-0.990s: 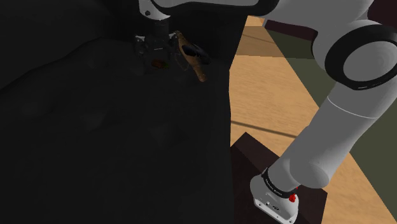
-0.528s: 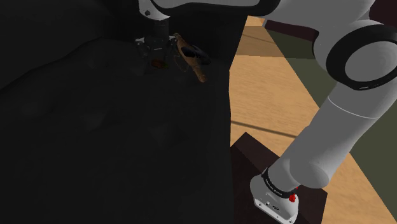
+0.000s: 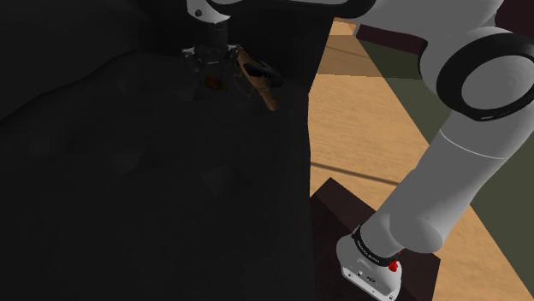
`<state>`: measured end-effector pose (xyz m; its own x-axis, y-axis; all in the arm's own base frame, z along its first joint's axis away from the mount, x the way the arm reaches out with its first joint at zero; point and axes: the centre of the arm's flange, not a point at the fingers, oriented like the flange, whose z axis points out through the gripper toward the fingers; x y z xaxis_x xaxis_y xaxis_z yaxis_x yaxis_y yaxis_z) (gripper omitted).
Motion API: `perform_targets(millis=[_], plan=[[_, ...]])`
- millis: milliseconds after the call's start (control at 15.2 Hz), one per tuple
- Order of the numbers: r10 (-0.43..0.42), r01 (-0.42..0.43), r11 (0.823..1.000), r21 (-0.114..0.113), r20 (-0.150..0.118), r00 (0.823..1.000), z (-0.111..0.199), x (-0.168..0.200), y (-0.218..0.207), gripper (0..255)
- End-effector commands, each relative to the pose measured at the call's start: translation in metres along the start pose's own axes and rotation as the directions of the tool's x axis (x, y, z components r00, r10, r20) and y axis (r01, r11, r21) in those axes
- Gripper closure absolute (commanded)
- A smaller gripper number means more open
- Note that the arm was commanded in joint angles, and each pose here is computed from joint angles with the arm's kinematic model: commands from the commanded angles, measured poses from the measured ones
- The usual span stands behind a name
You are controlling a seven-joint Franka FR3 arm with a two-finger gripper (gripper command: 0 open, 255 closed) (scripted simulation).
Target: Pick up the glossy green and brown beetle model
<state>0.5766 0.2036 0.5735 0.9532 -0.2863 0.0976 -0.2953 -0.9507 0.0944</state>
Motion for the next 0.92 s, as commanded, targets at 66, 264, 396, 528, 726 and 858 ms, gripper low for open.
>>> perform_targets(millis=[66, 264, 396, 528, 726, 858], plan=[[0.000, 0.000, 1.000, -0.001, 0.001, 1.000, -0.014, 0.001, 0.002, 255], [0.000, 0.000, 1.000, -0.001, 0.001, 1.000, -0.030, 0.003, 0.003, 255], [0.000, 0.000, 1.000, -0.001, 0.001, 1.000, -0.041, 0.004, 0.004, 255], [0.000, 0.000, 1.000, -0.001, 0.001, 1.000, -0.051, 0.005, 0.005, 255], [0.000, 0.000, 1.000, -0.001, 0.001, 1.000, -0.067, 0.006, 0.007, 255], [0.000, 0.000, 1.000, -0.001, 0.001, 1.000, -0.067, 0.006, 0.007, 255]])
